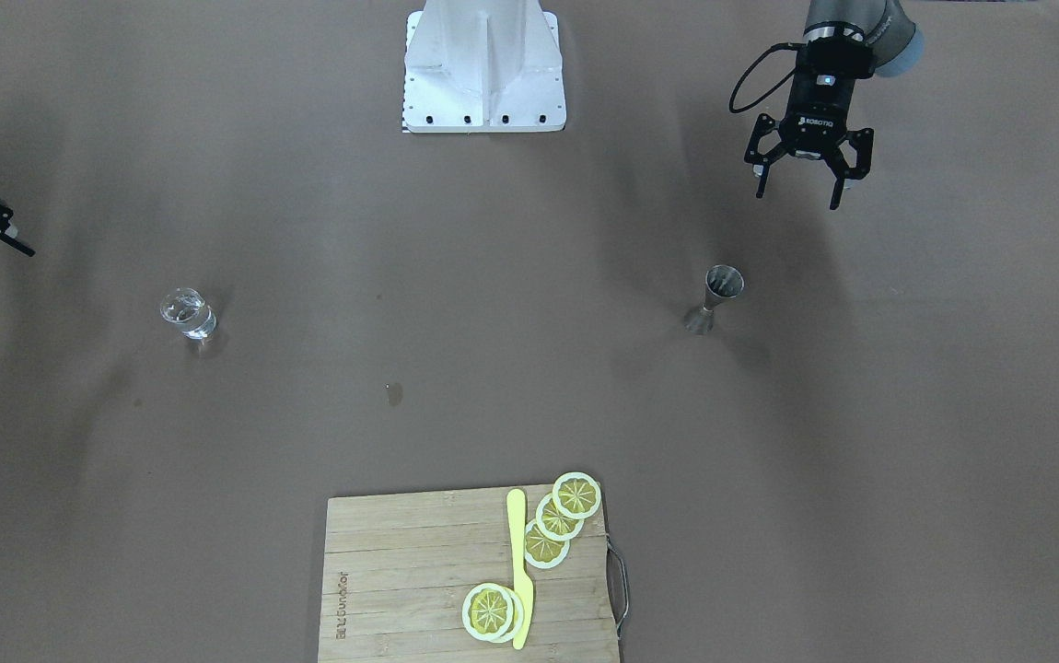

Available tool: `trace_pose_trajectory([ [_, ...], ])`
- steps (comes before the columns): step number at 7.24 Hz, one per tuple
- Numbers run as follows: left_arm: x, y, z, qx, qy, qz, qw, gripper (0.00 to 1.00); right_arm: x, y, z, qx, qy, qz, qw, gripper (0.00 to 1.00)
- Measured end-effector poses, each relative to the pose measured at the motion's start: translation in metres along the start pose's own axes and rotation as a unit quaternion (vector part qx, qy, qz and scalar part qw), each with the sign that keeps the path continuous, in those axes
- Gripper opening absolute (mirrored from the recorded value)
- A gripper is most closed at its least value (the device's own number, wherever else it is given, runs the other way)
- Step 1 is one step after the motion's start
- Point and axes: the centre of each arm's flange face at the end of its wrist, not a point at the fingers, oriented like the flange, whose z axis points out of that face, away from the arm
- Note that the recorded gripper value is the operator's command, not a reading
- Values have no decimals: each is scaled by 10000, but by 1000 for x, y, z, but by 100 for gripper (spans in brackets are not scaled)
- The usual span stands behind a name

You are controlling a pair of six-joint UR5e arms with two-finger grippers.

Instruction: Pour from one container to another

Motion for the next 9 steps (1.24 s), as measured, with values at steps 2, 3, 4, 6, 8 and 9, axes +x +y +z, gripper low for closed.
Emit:
trace_pose_trajectory([
  [2,15,0,-2,158,-126,-212,9996,98,-14,12,20,364,30,-809,9961,100],
  [3,18,4,1,225,-353,-330,9986,98,-18,16,25,541,30,-1116,9923,100],
  [4,23,13,6,304,-693,-442,9962,98,-25,18,31,678,40,-1375,9882,100],
  [6,31,30,17,524,-1174,-781,9886,98,-39,31,45,829,52,-1708,9818,100],
  [8,46,31,27,615,-1282,-1094,9838,98,-47,38,55,828,-34,-1776,9806,99],
  [9,57,30,33,617,-1298,-1145,9830,98,-49,38,59,806,-60,-1801,9803,99],
])
